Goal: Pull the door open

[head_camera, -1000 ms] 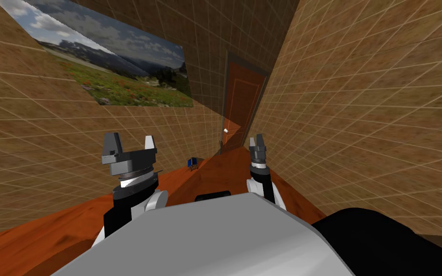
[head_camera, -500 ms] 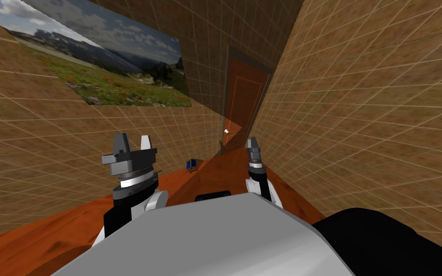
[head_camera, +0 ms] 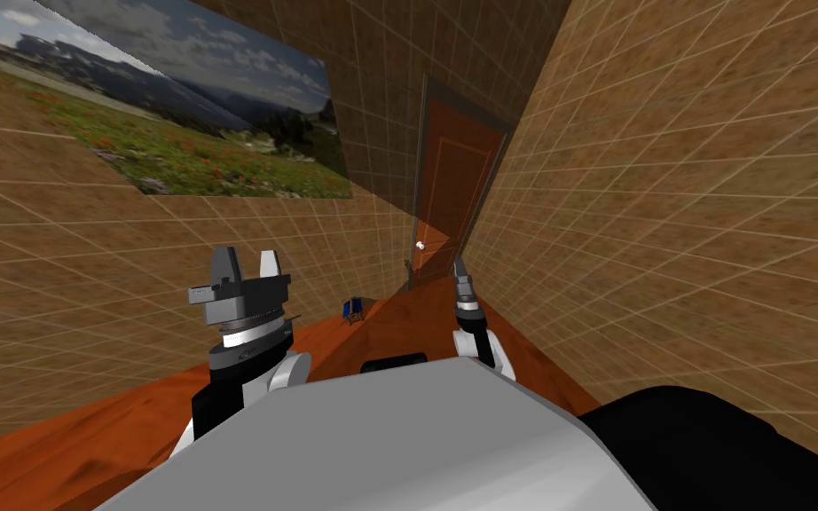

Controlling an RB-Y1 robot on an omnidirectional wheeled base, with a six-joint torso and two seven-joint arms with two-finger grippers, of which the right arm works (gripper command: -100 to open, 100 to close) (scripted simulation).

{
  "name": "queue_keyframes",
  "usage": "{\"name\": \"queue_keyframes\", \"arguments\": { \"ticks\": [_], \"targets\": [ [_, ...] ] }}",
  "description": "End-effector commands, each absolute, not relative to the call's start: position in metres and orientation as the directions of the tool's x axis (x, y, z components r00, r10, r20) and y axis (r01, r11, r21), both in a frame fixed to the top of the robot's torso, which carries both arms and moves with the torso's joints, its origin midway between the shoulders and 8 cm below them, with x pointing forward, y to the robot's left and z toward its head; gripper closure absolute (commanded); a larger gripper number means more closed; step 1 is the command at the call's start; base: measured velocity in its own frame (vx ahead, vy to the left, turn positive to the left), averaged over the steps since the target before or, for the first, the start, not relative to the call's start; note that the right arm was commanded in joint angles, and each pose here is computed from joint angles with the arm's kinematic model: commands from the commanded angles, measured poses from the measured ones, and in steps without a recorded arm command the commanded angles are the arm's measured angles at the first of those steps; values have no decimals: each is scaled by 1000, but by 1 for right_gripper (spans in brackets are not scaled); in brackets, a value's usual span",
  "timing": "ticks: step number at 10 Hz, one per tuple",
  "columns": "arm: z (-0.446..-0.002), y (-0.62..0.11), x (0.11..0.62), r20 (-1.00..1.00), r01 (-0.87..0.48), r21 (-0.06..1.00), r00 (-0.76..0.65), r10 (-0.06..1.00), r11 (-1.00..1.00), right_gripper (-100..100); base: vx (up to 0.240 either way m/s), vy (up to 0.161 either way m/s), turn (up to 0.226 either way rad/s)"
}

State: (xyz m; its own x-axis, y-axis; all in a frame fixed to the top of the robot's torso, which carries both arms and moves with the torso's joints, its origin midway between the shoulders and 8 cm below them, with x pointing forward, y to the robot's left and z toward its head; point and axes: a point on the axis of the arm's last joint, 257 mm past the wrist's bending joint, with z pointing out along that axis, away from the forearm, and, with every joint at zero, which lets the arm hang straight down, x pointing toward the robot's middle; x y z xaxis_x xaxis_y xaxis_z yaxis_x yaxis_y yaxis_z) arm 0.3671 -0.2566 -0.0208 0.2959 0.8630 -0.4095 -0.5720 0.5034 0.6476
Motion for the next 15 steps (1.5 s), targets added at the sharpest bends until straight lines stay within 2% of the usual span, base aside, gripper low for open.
{"name": "queue_keyframes", "arguments": {
  "ticks": [1, 15],
  "targets": [
    [-31, -258, 371, -439, -554, 642, 301, 846, 530, -100, 100, -26, 25],
    [-133, -267, 417, -692, -389, 537, 305, 654, 749, -100, 89, -32, 22]
  ]
}}
